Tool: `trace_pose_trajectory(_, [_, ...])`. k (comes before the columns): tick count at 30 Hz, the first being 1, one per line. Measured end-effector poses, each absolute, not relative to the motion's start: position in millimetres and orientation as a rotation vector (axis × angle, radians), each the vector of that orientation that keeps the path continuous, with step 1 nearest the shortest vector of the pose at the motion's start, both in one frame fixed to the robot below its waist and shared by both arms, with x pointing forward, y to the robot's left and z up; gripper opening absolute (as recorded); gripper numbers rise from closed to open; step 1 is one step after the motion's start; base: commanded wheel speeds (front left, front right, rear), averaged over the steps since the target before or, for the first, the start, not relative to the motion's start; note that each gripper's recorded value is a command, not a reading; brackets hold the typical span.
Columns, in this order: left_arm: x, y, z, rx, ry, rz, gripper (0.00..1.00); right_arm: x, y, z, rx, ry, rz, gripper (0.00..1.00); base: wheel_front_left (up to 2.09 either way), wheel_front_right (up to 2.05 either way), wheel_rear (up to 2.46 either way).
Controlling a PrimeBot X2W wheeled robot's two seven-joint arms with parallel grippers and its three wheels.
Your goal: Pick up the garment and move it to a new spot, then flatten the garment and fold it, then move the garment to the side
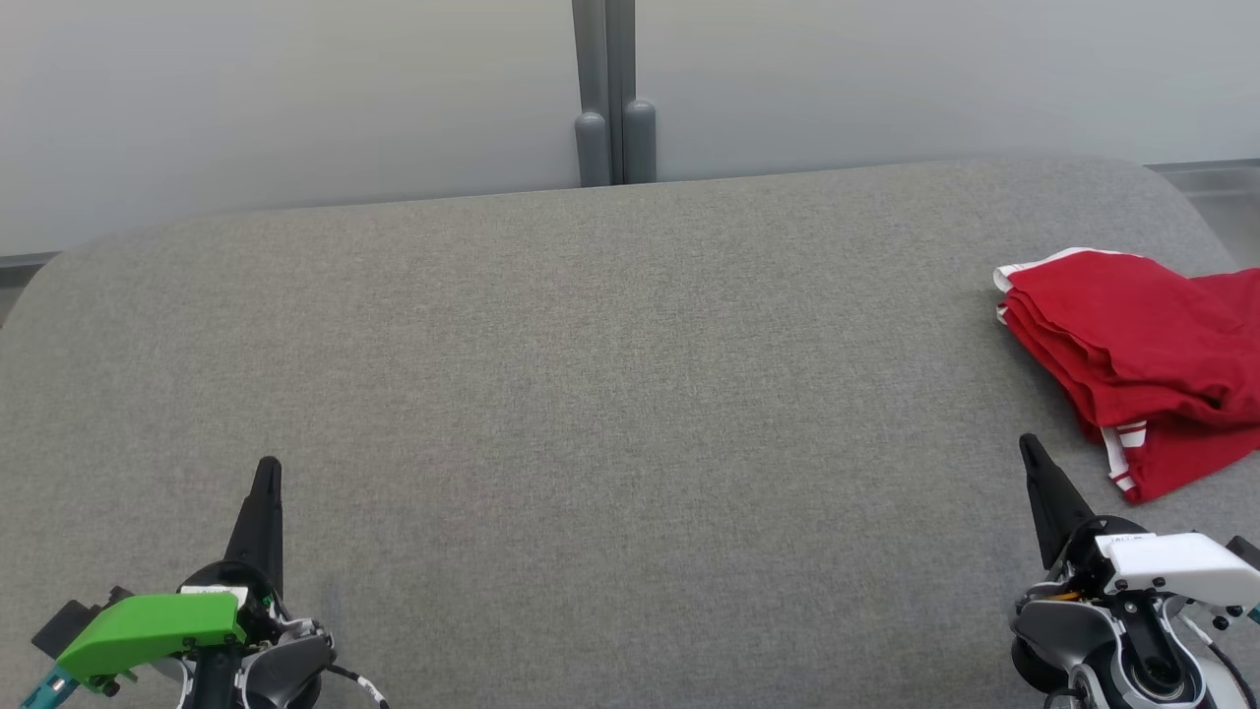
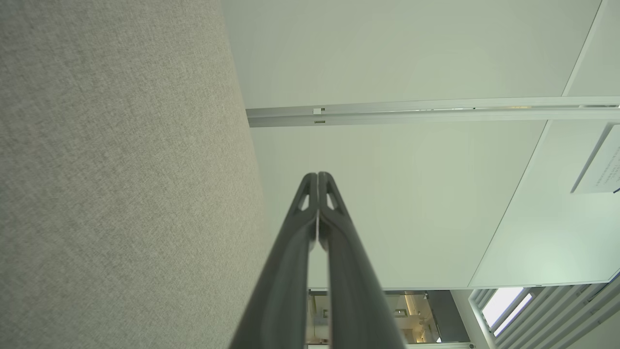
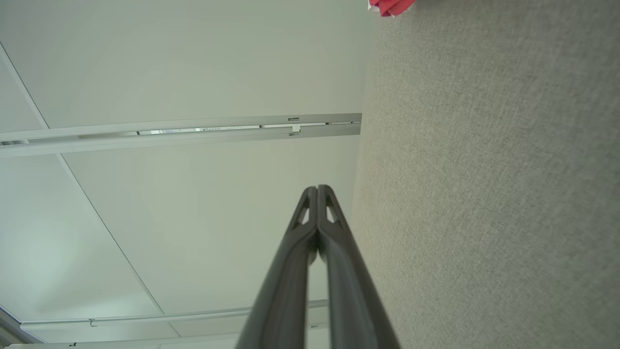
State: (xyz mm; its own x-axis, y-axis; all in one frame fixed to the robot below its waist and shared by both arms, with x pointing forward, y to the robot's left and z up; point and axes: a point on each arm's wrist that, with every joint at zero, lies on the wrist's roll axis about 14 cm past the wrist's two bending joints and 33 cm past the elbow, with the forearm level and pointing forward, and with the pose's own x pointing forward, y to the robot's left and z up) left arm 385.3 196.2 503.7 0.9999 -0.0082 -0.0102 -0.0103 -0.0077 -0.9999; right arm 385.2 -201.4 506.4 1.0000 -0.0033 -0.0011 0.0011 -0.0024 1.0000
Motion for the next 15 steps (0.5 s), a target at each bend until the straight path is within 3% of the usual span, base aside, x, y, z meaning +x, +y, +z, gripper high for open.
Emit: trace_pose_trajectory(15, [385.3,196.3,503.7,-1.579,0.014,0.002,0.00,385.2,-201.4,506.5,1.573,-0.002,-0.003,0.00,0.00,0.00,0.00])
